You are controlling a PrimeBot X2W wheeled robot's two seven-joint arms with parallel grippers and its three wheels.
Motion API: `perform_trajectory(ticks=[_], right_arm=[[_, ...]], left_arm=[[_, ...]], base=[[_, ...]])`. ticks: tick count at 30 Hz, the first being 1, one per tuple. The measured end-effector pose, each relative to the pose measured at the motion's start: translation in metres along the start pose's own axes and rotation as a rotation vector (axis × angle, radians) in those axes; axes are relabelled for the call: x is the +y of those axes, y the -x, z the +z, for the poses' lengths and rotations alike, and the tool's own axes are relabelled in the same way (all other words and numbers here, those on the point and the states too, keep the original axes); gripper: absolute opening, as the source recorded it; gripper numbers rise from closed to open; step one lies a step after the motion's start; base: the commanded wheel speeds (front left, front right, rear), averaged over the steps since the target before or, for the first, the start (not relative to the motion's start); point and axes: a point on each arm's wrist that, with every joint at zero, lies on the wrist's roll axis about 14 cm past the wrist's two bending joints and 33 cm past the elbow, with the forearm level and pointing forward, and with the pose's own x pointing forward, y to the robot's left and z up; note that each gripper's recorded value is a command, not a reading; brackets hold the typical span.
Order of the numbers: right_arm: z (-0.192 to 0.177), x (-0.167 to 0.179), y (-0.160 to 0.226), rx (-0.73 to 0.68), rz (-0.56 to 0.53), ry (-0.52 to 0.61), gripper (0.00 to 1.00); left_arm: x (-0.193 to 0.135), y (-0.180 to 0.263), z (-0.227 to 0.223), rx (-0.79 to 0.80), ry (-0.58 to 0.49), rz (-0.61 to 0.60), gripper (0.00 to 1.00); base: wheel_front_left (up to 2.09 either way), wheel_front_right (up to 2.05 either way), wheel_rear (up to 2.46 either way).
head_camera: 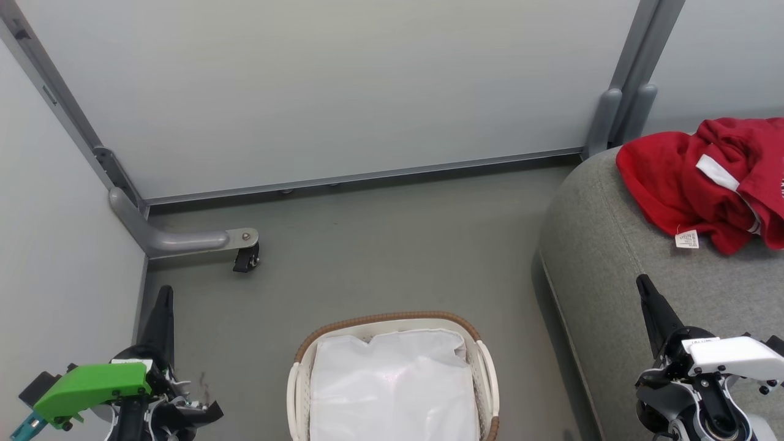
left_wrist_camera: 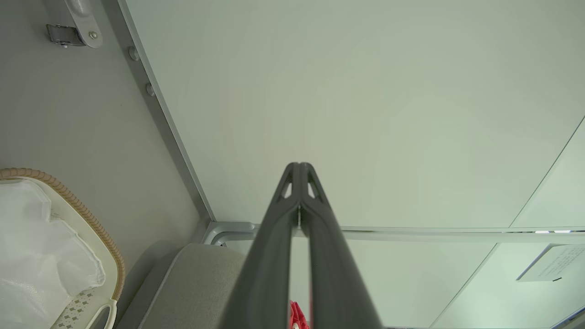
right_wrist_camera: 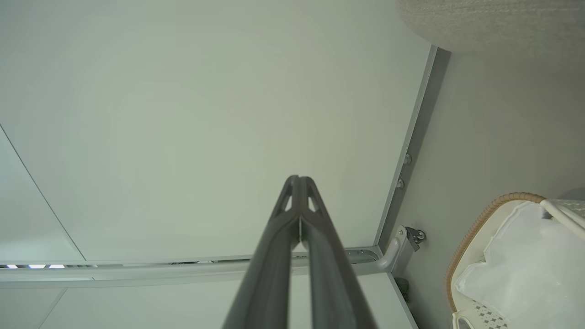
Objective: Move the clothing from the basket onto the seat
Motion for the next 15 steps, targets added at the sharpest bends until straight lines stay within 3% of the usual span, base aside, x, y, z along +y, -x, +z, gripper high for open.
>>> perform_trajectory(ticks=[15], right_arm=[[0.0,0.0,0.0,0.0,0.0,0.0,0.0]], left_arm=[[0.0,0.0,0.0,0.0,0.0,0.0,0.0]], base=[[0.0,0.0,0.0]])
